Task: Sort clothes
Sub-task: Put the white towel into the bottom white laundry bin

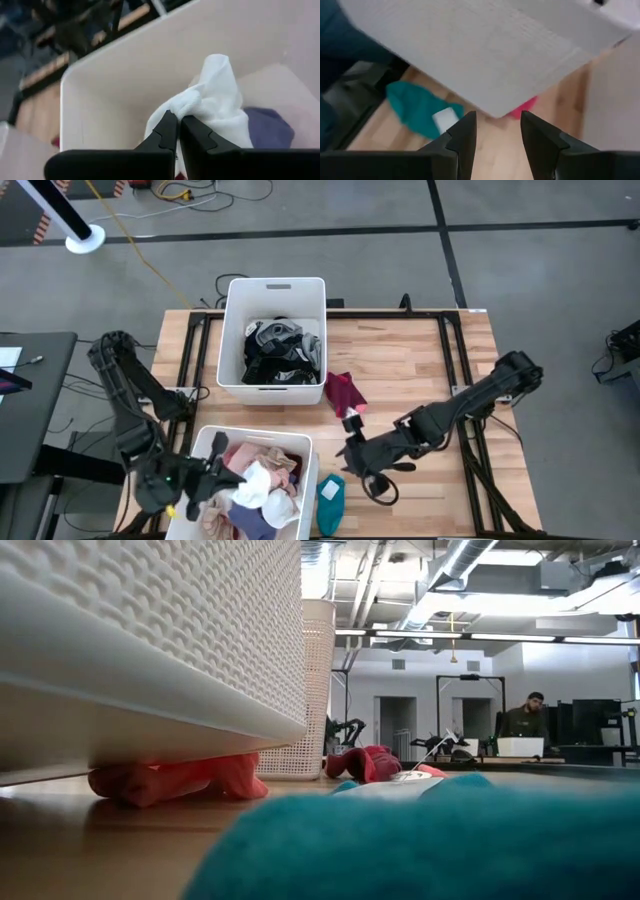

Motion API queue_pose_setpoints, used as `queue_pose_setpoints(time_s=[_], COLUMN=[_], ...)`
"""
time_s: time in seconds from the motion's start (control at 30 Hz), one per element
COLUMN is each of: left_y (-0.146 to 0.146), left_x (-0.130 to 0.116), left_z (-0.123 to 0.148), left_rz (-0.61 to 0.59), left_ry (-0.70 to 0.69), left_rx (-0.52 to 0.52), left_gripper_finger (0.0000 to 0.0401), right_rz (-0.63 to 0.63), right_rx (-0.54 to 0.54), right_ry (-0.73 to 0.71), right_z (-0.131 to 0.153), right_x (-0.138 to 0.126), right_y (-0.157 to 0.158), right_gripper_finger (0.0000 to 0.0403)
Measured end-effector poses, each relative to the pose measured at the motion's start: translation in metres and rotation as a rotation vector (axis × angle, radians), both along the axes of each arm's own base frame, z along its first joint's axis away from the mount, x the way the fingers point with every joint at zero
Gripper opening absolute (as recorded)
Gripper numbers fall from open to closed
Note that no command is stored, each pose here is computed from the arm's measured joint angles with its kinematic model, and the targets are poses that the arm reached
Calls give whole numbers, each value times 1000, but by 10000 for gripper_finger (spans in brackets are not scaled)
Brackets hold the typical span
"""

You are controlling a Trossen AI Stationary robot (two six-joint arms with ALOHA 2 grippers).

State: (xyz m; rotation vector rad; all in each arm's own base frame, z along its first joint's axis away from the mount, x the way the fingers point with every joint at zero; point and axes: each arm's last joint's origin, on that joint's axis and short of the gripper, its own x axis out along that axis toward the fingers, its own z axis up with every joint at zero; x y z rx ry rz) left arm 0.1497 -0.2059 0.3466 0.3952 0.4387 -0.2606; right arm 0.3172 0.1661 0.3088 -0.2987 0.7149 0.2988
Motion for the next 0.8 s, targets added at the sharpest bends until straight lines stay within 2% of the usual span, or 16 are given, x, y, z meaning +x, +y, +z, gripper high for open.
queue_pose_setpoints(time_s=[0.27,0.5,0.63,0.8], left_y=[13,22,29,34], left_x=[10,20,25,29], left_z=[-10,-27,-38,-40], left_rz=[36,43,72,99], left_ry=[160,293,345,368], left_rx=[-92,-153,-167,-184], left_gripper_finger=[6,6,7,21], right_rz=[-1,19,18,22], right_rx=[84,204,249,308], right_ry=[31,11,-24,-60], right_z=[-34,-64,-79,-93], right_x=[-2,-5,-7,-10], right_y=[7,9,8,7], right_gripper_finger=[166,166,166,166])
